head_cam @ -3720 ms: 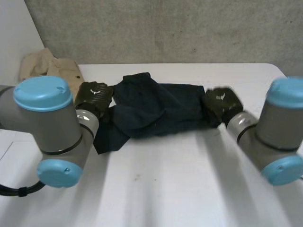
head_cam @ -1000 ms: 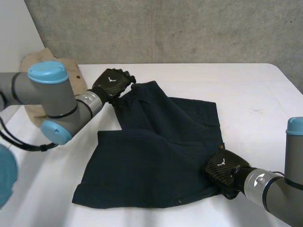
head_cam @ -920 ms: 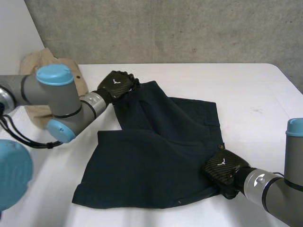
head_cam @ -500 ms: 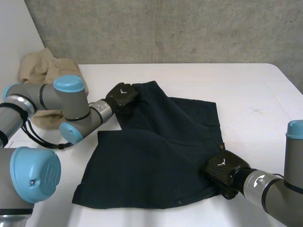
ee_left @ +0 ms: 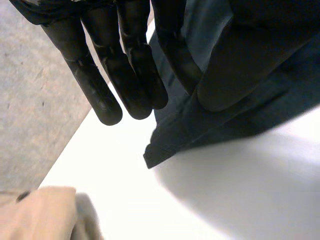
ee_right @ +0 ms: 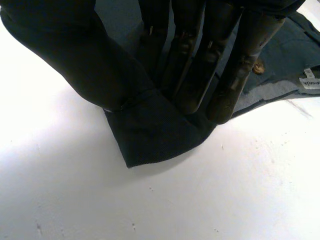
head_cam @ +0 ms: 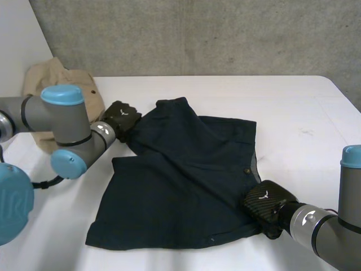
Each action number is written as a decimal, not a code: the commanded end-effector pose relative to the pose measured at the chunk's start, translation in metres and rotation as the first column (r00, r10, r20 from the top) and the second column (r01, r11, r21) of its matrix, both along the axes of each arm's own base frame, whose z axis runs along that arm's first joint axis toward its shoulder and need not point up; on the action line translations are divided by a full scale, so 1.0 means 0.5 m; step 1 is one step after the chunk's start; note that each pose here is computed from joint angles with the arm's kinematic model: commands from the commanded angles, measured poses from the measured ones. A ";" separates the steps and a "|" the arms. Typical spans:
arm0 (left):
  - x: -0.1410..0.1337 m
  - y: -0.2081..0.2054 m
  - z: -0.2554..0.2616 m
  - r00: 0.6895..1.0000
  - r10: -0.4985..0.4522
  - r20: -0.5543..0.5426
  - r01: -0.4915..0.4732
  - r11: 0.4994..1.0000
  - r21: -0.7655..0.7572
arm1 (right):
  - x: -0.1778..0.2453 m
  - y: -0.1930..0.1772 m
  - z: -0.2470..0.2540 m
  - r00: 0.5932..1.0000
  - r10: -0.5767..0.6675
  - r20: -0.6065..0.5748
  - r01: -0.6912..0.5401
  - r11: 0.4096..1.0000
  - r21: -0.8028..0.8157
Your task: Fold the laundry.
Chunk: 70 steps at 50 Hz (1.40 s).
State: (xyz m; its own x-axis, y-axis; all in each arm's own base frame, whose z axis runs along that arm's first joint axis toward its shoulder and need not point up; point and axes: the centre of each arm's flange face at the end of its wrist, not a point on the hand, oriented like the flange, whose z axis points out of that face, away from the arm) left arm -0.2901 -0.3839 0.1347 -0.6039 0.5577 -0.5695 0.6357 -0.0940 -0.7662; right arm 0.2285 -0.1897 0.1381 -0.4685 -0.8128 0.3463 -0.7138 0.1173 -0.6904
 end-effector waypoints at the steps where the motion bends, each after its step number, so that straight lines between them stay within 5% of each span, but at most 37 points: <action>1: 0.022 0.042 -0.027 0.994 0.088 0.070 -0.092 0.994 0.059 | -0.001 0.005 0.002 1.000 0.003 0.000 -0.003 1.000 -0.001; 17: -0.001 0.086 -0.032 0.990 0.117 0.085 -0.123 0.989 0.078 | -0.005 0.012 0.011 1.000 -0.001 0.005 0.002 1.000 -0.013; 26: 0.028 0.084 0.114 0.971 0.208 -0.114 -0.219 0.972 -0.089 | -0.001 0.007 0.018 1.000 -0.005 0.024 0.006 0.999 -0.036; 34: 0.108 0.146 0.176 0.941 0.275 -0.198 -0.294 0.953 -0.069 | 0.005 -0.011 0.031 0.989 -0.087 0.120 0.088 0.996 -0.006; 43: 0.141 0.355 0.151 0.968 0.182 -0.175 -0.156 0.975 0.156 | 0.011 -0.036 0.037 0.957 -0.166 0.237 0.169 0.986 0.007; 50: 0.161 0.447 0.108 0.973 0.197 -0.124 -0.140 0.921 0.365 | 0.011 -0.044 0.034 0.947 -0.183 0.263 0.192 0.981 -0.006; 70: 0.158 0.432 0.021 0.981 0.188 0.037 -0.185 0.882 0.432 | 0.010 -0.041 0.030 0.945 -0.192 0.263 0.200 0.980 -0.003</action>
